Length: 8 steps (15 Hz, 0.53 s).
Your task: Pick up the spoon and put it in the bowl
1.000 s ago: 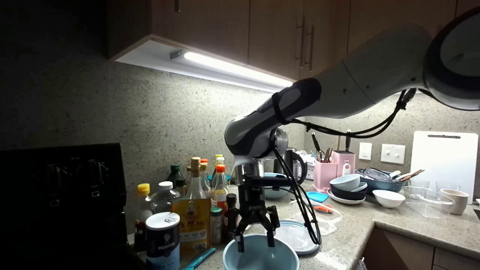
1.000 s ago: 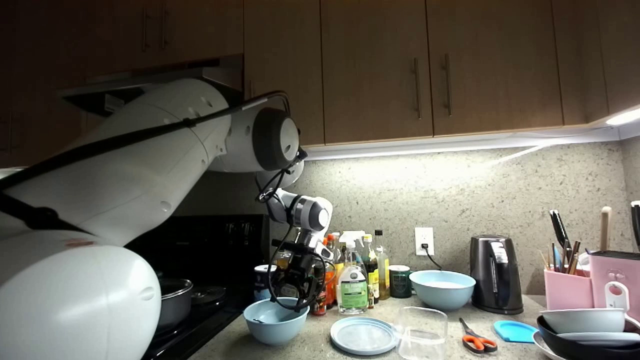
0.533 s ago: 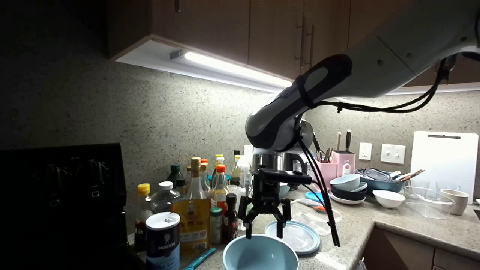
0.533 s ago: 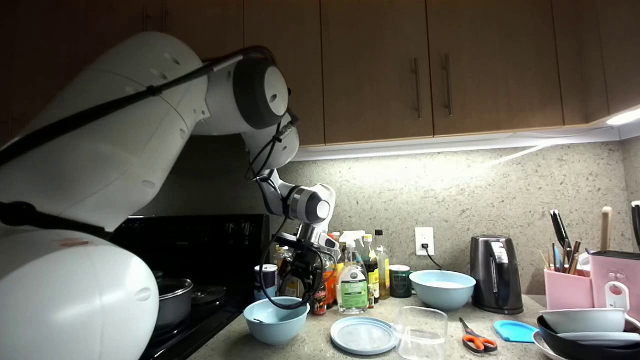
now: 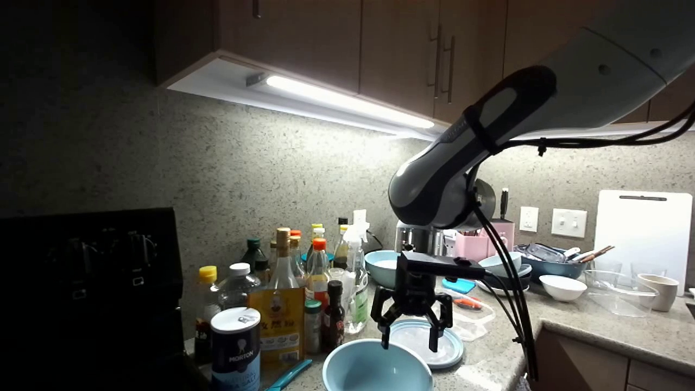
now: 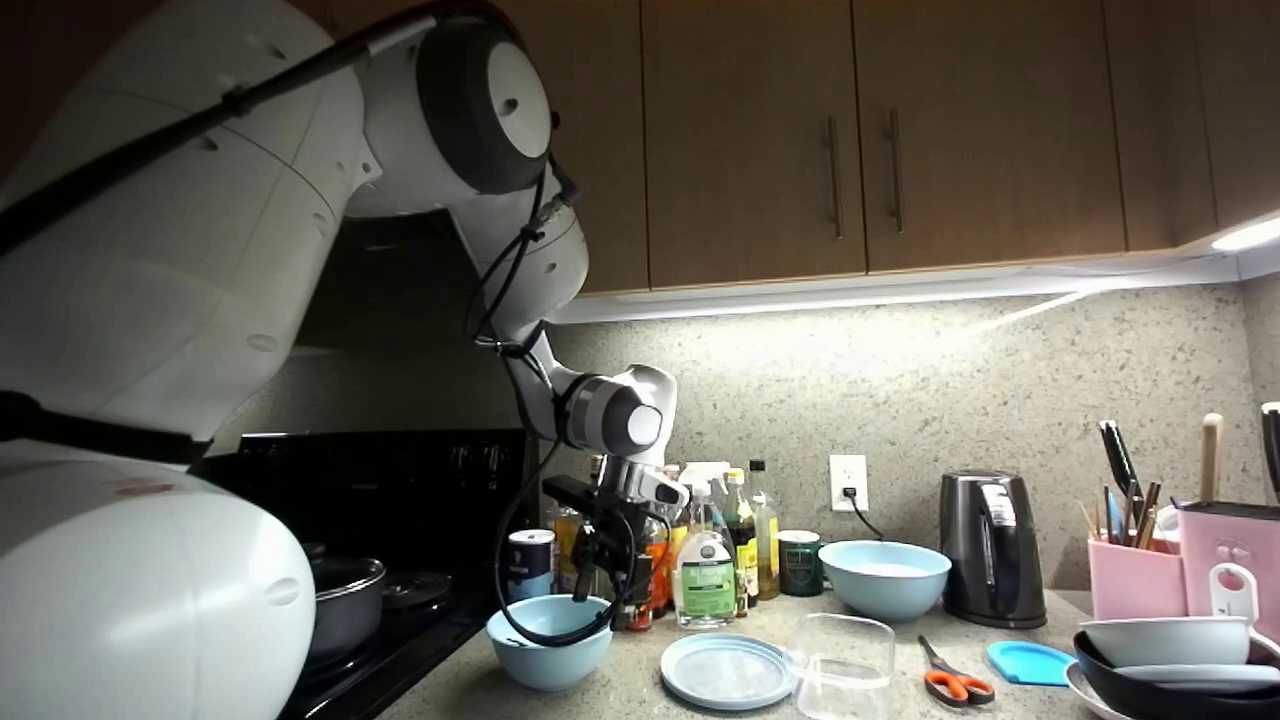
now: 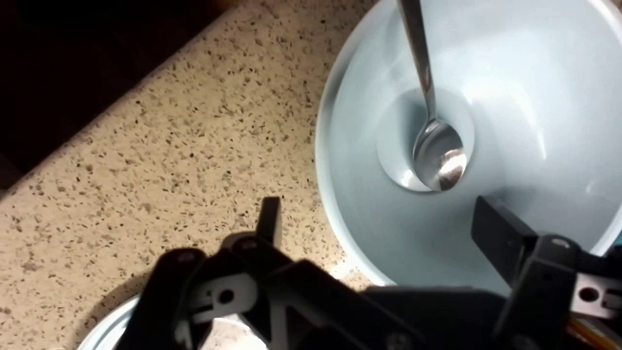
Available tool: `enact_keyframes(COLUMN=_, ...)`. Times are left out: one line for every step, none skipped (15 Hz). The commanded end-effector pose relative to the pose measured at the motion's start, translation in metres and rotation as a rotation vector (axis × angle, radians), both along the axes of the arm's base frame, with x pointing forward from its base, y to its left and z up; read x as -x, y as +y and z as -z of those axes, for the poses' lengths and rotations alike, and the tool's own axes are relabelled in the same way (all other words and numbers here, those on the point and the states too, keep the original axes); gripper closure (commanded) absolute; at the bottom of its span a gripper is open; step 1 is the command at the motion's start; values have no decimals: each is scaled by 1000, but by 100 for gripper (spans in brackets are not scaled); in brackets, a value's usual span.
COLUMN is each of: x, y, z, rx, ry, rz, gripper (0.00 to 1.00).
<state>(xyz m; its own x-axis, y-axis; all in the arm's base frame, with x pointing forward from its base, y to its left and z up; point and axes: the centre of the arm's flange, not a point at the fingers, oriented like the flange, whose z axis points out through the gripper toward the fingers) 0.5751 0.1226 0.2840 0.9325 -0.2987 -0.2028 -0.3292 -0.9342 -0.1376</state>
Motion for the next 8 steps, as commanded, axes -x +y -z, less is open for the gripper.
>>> enact_keyframes(x=0, y=-10, z=-1, rx=113, ry=57, rz=-28, gripper=0)
enact_keyframes(x=2, y=-17, z=0, rx=165, ry=83, rz=-48, gripper=0)
enact_keyframes(x=10, y=-35, z=-1, rx=220, ry=112, rz=-48, gripper=0)
enact_keyframes(x=14, y=-47, z=-1, rx=275, ry=140, rz=-55, gripper=0)
enact_keyframes(x=19, y=-64, z=-1, rx=330, ry=173, rz=-54, gripper=0)
enact_keyframes(x=21, y=-77, z=0, rx=387, ry=204, rz=-54, gripper=0)
enact_keyframes(x=18, y=-93, z=-1, rx=427, ry=221, rz=-43, gripper=0)
enact_keyframes(x=16, y=-102, z=0, rx=433, ry=218, rz=-37, gripper=0)
